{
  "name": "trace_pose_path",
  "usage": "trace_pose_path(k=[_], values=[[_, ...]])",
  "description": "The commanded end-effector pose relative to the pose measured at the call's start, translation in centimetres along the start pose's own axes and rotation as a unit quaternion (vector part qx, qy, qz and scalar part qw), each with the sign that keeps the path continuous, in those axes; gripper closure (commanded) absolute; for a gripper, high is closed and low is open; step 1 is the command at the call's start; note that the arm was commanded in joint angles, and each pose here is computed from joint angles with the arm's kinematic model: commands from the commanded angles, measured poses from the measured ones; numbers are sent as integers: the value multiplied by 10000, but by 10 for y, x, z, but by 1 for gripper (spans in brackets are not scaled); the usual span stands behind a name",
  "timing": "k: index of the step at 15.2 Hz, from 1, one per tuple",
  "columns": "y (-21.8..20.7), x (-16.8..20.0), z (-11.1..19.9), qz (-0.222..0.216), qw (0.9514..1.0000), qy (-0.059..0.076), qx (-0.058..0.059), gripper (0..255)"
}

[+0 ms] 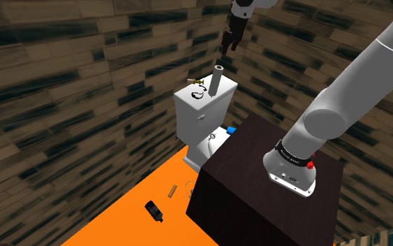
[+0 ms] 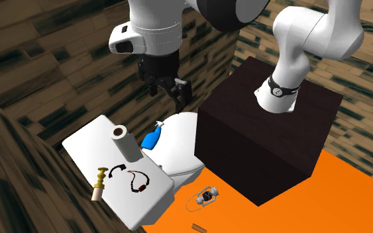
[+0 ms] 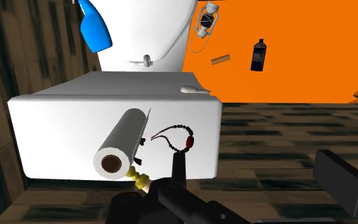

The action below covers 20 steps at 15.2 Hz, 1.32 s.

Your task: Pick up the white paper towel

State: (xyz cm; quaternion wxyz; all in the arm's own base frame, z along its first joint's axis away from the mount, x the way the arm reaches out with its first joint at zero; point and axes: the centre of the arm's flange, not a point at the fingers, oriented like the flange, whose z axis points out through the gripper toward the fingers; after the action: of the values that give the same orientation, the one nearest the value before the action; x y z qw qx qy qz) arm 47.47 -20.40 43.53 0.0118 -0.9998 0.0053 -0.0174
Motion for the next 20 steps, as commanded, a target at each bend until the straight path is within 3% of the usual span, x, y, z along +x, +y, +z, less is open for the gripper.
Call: trace_pose_path(k=[1,16,20], values=[[17,10,21,34,10000,-35,-4,0],[148,88,153,294,9992,-282,-7,0],[153,90,174,303,9991,-290,-7,0]])
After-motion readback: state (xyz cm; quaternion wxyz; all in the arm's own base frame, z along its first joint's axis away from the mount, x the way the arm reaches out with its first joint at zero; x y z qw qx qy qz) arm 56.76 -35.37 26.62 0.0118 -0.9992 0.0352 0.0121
